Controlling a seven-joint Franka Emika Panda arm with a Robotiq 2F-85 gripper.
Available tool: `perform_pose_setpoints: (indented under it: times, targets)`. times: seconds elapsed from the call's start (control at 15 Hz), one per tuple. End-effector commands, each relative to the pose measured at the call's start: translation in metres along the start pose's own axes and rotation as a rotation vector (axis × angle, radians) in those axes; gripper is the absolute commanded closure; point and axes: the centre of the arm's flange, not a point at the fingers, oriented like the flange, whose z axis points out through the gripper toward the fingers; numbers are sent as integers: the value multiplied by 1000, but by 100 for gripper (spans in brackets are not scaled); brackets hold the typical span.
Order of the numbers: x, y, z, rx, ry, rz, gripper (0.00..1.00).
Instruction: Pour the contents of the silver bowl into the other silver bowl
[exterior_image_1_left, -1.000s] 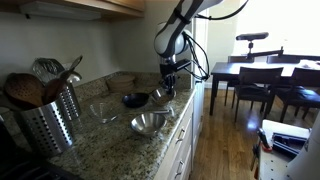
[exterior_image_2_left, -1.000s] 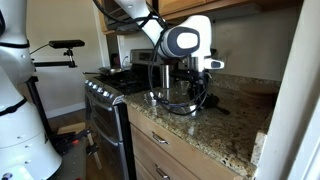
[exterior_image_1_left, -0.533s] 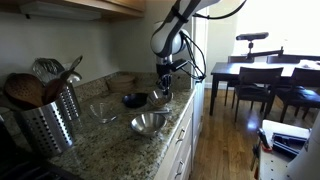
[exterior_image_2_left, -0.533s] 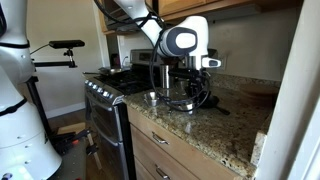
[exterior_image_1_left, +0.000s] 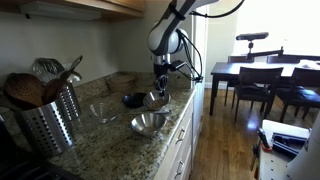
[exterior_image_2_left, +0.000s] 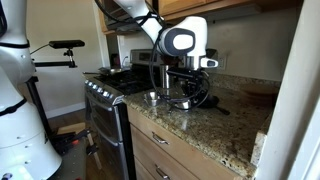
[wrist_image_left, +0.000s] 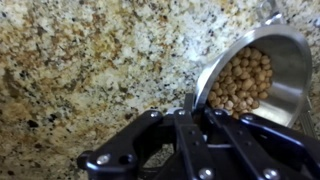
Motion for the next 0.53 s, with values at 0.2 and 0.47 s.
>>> perform_pose_setpoints:
  times: [0.2,0.47]
  targets:
    - [-9,4,-18,65,15,-51,92]
    - [-10,7,-21,33,2,-49,92]
